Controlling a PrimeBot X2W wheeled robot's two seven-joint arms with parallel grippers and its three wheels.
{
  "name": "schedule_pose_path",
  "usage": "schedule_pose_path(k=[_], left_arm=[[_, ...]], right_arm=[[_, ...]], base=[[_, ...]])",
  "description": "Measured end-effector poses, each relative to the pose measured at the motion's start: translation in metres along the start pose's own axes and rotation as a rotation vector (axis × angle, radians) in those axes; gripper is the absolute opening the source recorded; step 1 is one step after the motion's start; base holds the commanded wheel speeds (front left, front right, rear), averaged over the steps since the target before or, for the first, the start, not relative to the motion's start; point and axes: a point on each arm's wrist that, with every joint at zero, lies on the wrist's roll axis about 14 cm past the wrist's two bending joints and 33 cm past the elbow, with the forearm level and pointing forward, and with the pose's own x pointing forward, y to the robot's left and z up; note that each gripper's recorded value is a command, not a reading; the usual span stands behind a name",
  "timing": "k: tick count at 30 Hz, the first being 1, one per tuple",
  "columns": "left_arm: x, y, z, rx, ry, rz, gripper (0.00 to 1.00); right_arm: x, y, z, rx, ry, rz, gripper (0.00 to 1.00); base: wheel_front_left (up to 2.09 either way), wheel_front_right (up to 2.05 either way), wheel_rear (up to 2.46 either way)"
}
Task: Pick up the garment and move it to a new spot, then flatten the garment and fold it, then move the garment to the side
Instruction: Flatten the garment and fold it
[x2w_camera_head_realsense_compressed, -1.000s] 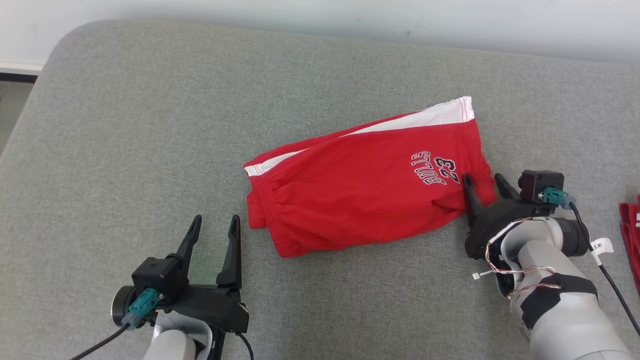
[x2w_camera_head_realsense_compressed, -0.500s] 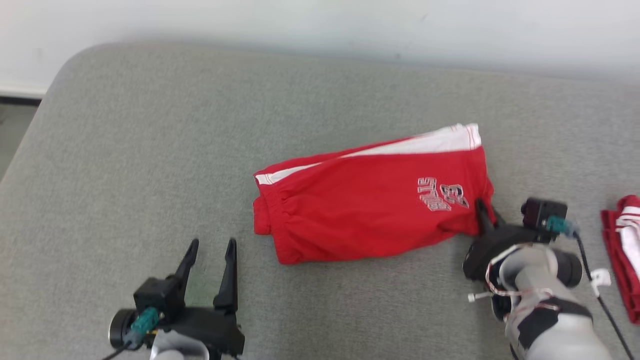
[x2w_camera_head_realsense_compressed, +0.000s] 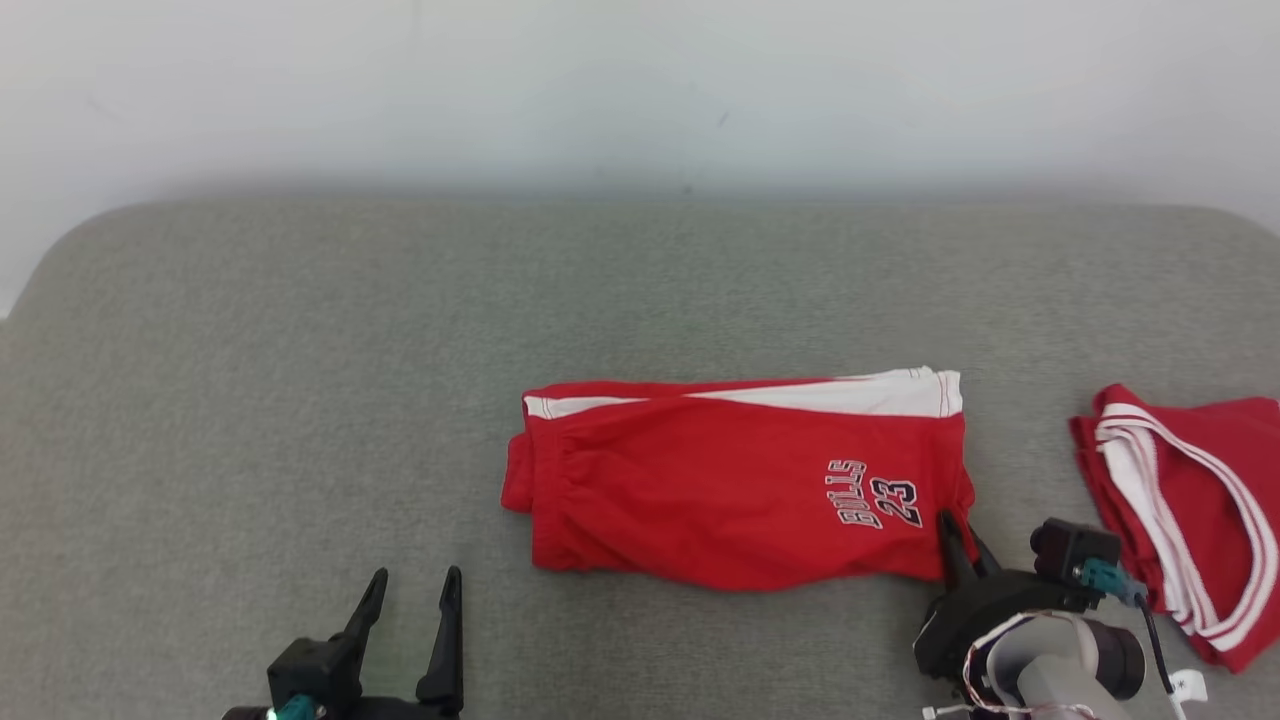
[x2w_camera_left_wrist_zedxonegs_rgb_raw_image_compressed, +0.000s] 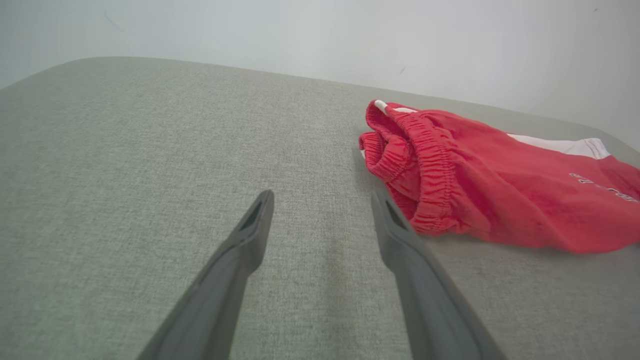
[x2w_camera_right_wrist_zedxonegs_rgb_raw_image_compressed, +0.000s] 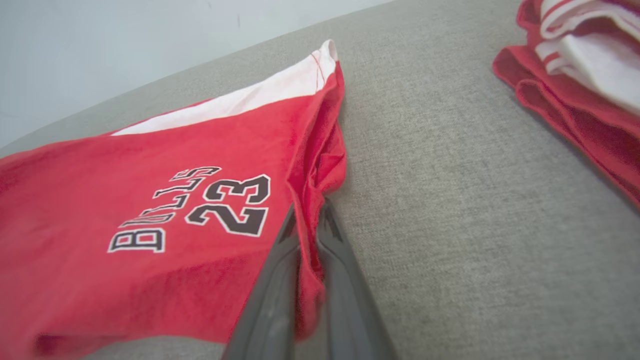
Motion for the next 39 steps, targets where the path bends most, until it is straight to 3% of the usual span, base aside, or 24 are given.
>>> schedule_pose_path(k=[14,18,29,39], left_arm=[[-0.014,-0.024,0.003,0.027,-0.020,-0.064,1.00],[-0.015,-0.024,0.002,0.025,-0.016,-0.061,1.00],[-0.017,-0.019,-0.005,0.027,0.003,-0.045,1.00],[-0.025,-0.010,-0.011,0.016,0.018,-0.012,1.00]], right_arm=[[-0.045,-0.019,-0.009,0.047,-0.040,-0.061,0.00],[-0.042,-0.014,0.004,0.003,-0.077,-0.037,0.00],[-0.029,0.061,0.036,-0.177,-0.179,0.196,0.00],[-0.024,0.147,0.028,-0.258,-0.159,0.449,0.00]], base=[[0.00,0.00,0.00],[0.00,0.00,0.00],[0.00,0.00,0.00],[0.00,0.00,0.00]])
